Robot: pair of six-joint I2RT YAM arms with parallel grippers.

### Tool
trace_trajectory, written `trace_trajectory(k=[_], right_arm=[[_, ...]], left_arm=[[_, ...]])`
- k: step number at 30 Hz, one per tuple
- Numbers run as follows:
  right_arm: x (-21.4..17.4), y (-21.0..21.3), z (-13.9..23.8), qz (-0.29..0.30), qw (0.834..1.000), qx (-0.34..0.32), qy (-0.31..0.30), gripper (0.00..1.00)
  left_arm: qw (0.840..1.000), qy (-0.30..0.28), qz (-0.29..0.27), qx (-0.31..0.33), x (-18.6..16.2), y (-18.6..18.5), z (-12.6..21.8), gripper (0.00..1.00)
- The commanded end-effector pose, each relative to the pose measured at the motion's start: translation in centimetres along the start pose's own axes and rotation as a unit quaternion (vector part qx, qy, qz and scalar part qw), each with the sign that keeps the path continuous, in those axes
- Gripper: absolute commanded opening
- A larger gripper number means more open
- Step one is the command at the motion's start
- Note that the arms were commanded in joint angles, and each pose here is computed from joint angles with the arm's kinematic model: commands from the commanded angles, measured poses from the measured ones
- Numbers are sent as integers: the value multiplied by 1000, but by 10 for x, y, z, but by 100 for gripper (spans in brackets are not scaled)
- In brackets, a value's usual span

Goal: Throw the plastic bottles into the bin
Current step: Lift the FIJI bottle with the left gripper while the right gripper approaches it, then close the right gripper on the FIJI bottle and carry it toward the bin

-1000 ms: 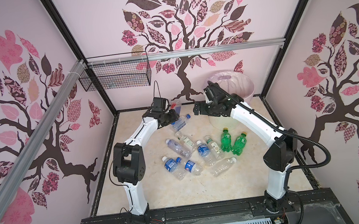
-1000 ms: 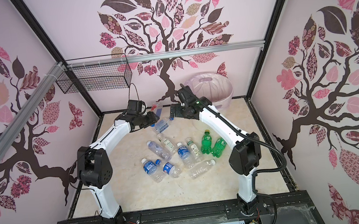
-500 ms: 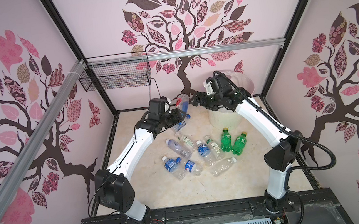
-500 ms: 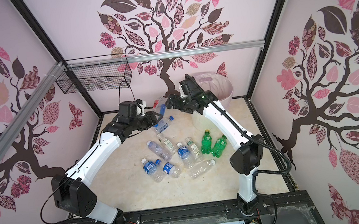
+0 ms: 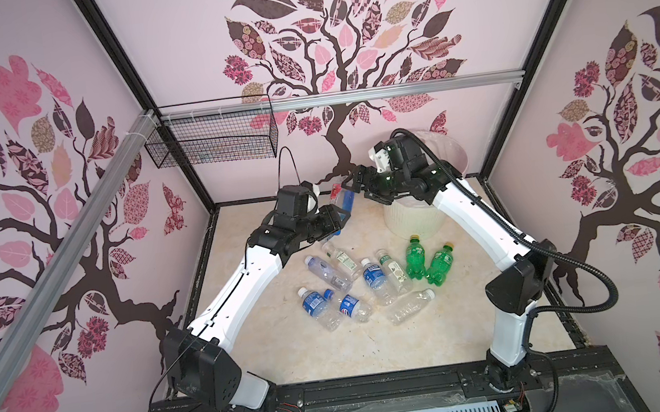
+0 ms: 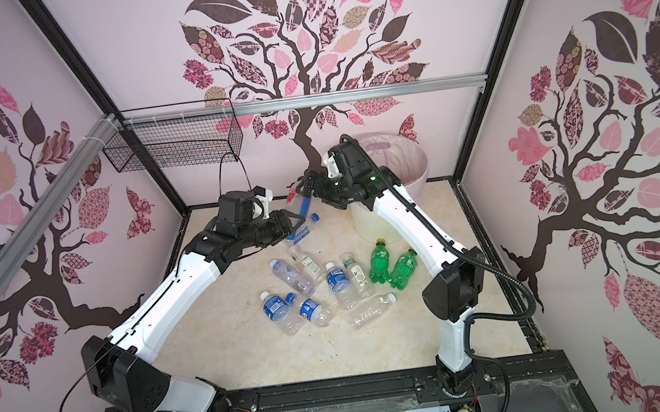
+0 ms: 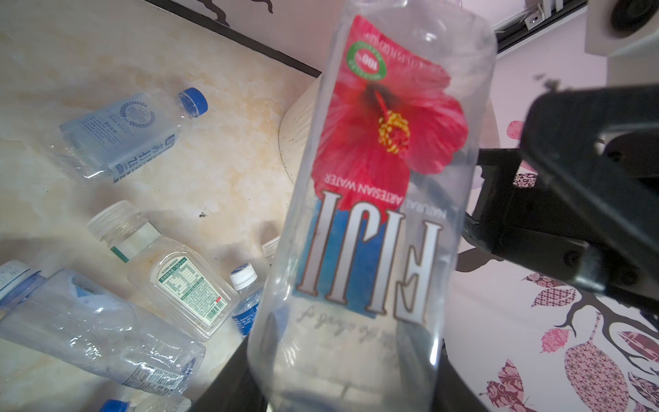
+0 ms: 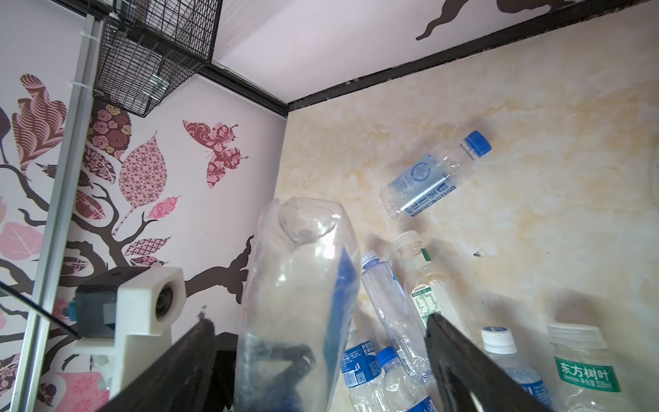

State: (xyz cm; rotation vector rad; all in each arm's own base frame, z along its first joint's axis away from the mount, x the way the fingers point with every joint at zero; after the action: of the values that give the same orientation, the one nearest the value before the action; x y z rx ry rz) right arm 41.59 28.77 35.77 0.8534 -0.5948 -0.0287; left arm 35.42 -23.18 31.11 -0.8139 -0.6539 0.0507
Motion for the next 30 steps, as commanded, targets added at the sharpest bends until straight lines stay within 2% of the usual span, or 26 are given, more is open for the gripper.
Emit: trace_trajectory(k=[1,8,18,25,30], right_arm=[[0,25,26,-5,999,42,-5,90],[-16,21,13,-11,999,44,13,82],[-26,14,-2,-17,998,51,35,63],[-17,14,0,6,999,32,19,49],[9,11,17,25,1000,8,-15,43]], left_arm=[[1000,3,-2,-7,-7,-7,7,51],[1000,4,-8,-14,-5,-14,7,51],[999,20,-14,-22,-15,-21,0,52],[1000,12,-20,-11,-10,-20,2,60],[1000,9,-28,4,-9,-18,6,68]])
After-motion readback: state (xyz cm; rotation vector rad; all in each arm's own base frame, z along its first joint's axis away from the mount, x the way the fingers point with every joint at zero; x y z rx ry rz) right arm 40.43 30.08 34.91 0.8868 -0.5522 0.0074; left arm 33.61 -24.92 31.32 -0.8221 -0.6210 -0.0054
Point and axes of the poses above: each gripper's point midway between its finger pads, its own z axis back along the fingers, its own y axis along the line the jaws close on, x = y × z, the point moved 3 cm from there along z, back along the fingers
